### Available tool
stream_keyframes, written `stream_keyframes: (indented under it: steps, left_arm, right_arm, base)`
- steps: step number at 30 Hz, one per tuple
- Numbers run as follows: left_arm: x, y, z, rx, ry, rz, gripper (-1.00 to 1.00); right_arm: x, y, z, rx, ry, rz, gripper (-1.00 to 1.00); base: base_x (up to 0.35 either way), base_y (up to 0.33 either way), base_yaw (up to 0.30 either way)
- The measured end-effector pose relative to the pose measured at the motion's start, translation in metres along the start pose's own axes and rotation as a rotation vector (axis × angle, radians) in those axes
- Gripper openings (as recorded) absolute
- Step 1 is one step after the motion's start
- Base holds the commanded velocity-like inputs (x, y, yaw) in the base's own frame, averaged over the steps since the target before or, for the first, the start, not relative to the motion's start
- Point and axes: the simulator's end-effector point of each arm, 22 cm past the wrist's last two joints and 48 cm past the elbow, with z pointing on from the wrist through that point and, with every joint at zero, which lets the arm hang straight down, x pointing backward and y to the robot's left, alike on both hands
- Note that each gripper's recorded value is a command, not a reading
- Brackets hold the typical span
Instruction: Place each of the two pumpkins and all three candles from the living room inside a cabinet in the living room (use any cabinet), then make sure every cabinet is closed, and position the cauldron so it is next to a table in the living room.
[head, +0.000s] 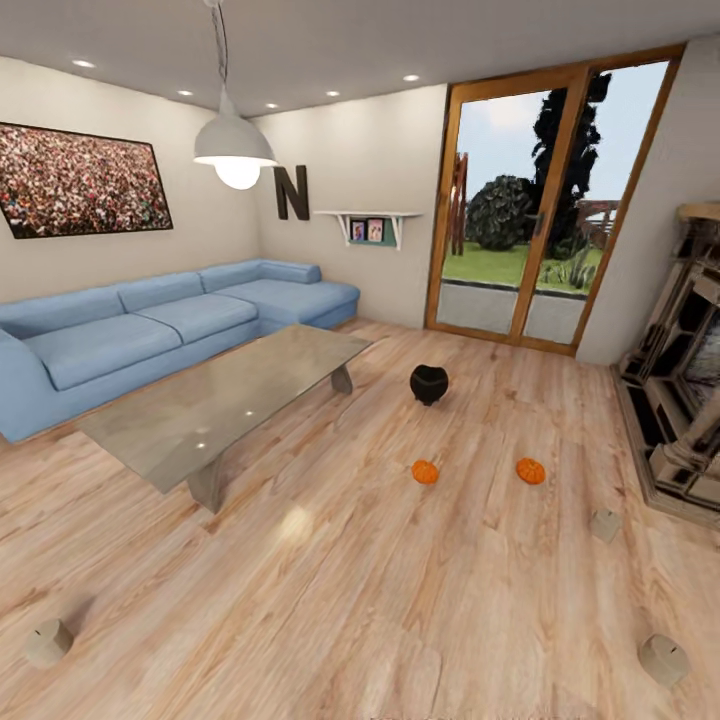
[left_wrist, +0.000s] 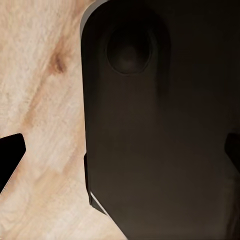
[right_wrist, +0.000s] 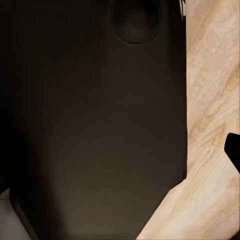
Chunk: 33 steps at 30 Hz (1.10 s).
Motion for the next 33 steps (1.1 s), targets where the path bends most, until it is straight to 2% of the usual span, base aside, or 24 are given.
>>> stream_keyframes:
  steps: [17, 26, 33]
  left_arm:
    - [0.006, 0.000, 0.000, 0.000, 0.015, -0.001, 1.00]
    - [0.009, 0.000, -0.001, 0.000, 0.024, 0.000, 1.00]
    - [0.012, 0.001, -0.001, -0.001, 0.030, 0.000, 1.00]
  right_arm:
    - [0.010, 0.004, 0.000, -0.004, 0.023, -0.001, 1.00]
    - [0.013, 0.029, -0.001, -0.035, 0.030, 0.003, 1.00]
    - [0.024, 0.030, -0.002, -0.036, 0.054, 0.003, 1.00]
  base:
    - [0.000, 0.000, -0.240]
    - [0.000, 0.000, -0.236]
    - [0.000, 0.000, -0.236]
